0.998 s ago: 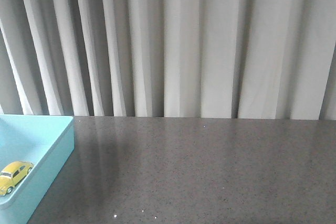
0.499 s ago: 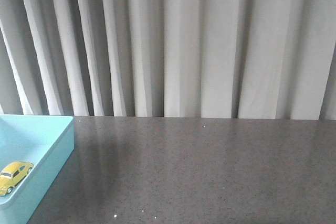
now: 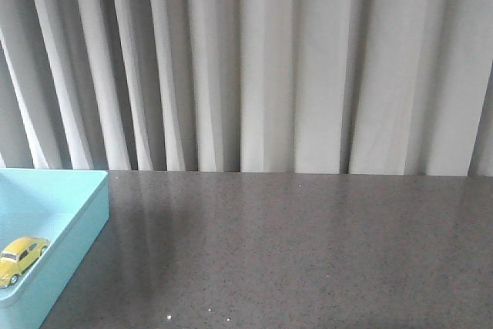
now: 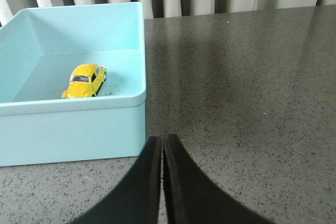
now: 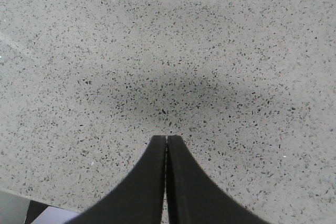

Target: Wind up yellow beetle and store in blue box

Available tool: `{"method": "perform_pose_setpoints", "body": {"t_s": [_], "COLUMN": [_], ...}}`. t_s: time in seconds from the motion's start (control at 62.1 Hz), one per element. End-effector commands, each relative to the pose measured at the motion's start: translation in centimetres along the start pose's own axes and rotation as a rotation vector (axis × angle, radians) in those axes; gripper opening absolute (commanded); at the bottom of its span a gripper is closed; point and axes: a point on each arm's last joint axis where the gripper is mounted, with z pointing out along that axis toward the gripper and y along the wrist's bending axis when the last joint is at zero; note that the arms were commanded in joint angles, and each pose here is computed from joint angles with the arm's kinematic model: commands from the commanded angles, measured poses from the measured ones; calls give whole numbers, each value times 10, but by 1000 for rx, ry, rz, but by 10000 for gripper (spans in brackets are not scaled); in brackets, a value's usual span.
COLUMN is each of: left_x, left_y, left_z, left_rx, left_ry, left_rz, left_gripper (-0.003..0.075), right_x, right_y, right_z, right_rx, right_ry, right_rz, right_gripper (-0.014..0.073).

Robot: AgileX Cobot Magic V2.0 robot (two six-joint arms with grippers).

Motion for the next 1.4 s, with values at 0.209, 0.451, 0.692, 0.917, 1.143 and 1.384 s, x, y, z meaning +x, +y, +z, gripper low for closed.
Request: {"method": "perform_pose_setpoints", "body": {"t_s": [0.209,0.451,0.692,0.917,1.143,1.384], "left_x": [41,58,60,62,62,62], "left_y": [3,5,4,4,4,4], "left_z": [-18,-24,-26,-25,-25,-25], "left_rx": [-11,-15,-13,-12,-12,-12], "left_ry": [-295,-455,-458,-429,-430,-430], "left_rz": [-5,-4,-3,-3,-3,-3], "left_gripper": [-6,-6,-6,-5,-6,-6], "right_x": [-9,-9,-9,-9,-9,-9], "right_y": [1,1,2,2,2,2], "right_z": [-8,-8,-8,-8,-8,-8], "right_rx": [0,0,-1,-3,-3,-4], "right_ry": [-82,-82,-78,-80,-80,-79], "right_rz": [0,0,1,3,3,3], "right_gripper": [-7,-7,-7,-7,-7,-7]}}
